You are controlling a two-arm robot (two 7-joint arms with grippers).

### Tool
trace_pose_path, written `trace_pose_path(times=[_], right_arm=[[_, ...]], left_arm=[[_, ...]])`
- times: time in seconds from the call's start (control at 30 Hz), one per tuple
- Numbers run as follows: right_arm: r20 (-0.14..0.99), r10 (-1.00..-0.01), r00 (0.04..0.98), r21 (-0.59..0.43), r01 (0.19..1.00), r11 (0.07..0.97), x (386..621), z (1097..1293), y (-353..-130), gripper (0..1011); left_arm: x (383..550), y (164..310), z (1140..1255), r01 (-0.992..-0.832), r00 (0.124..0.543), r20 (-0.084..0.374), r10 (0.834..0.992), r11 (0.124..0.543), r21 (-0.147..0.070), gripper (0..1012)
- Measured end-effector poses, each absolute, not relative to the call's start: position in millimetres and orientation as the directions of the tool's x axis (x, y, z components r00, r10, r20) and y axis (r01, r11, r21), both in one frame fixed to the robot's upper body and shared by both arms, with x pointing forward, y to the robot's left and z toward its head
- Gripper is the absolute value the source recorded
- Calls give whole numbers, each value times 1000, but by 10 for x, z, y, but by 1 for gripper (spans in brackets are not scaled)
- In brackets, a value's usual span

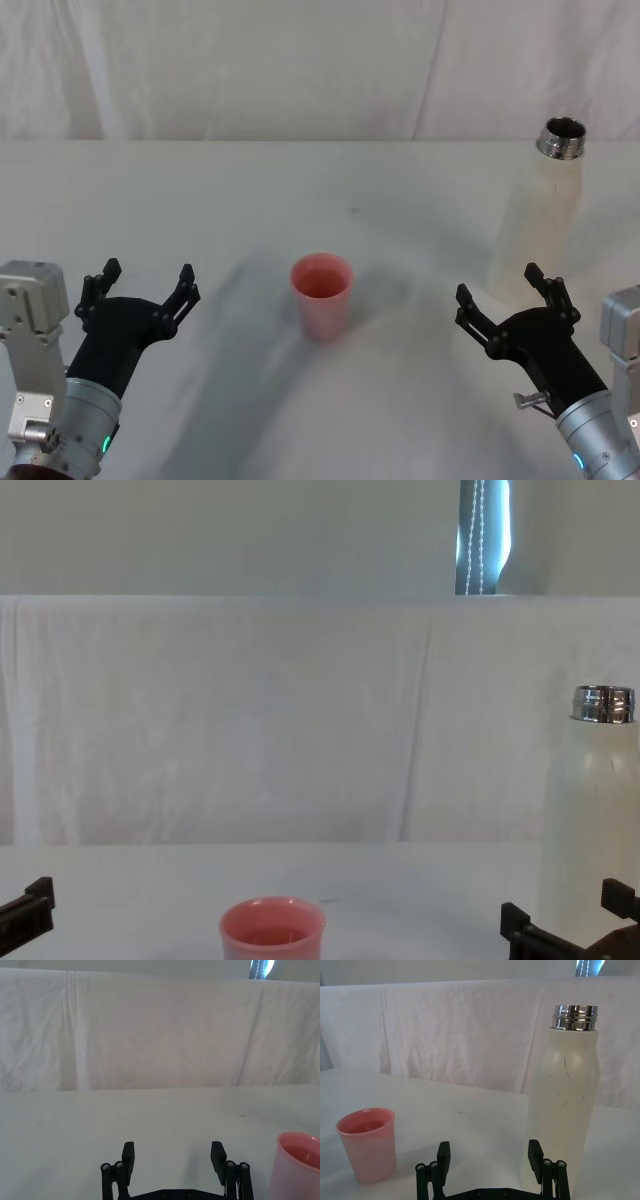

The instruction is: Grasp the thermos with one hand and pour water into the cup lid.

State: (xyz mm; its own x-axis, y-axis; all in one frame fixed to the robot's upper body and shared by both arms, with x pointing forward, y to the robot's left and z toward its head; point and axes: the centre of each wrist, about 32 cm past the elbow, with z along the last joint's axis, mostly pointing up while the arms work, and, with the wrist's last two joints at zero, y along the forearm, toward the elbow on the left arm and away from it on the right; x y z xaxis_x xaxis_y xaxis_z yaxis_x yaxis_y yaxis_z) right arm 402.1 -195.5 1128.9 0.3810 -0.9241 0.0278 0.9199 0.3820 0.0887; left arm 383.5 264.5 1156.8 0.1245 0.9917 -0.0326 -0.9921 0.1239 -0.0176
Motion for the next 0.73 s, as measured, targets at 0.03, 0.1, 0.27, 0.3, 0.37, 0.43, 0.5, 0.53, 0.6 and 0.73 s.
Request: trace_pose_path(times=[0.03, 0.1, 0.27, 0.3, 0.37, 0.43, 0.5, 0.53, 0.6, 0.73], right_arm=[[28, -924, 381, 89, 920, 382, 4021, 11289, -1955, 1003], [28, -924, 381, 89, 920, 381, 4021, 11289, -1955, 1003], [27, -925, 379, 89, 921, 380, 4021, 11289, -1955, 1003], [27, -925, 379, 89, 921, 380, 4021, 11289, -1955, 1003], [27, -925, 378, 89, 921, 379, 4021, 11289, -1956, 1003], [27, -925, 378, 89, 921, 379, 4021, 11289, -1956, 1003], [27, -926, 378, 89, 921, 379, 4021, 11289, -1957, 1003], [27, -926, 378, 89, 921, 378, 4021, 11289, -1957, 1003], [28, -926, 377, 89, 921, 378, 4021, 11289, -1957, 1003], [28, -926, 377, 89, 922, 378, 4021, 11289, -1957, 1003]], left_arm=[[3835, 2645, 11568, -992, 124, -33, 992, 124, -18, 1001], [3835, 2645, 11568, -992, 125, -33, 992, 124, -18, 1001], [3835, 2645, 11568, -992, 125, -33, 992, 124, -18, 1001], [3835, 2645, 11568, -992, 125, -33, 992, 124, -18, 1001], [3835, 2645, 11568, -992, 124, -33, 992, 124, -18, 1001], [3835, 2645, 11568, -992, 124, -33, 992, 124, -18, 1001], [3835, 2645, 11568, -992, 125, -33, 992, 124, -18, 1001], [3835, 2645, 11568, -992, 124, -33, 992, 124, -18, 1001], [3835, 2645, 11568, -992, 124, -33, 992, 124, -18, 1001], [3835, 2645, 11568, -992, 124, -33, 992, 124, -18, 1001]])
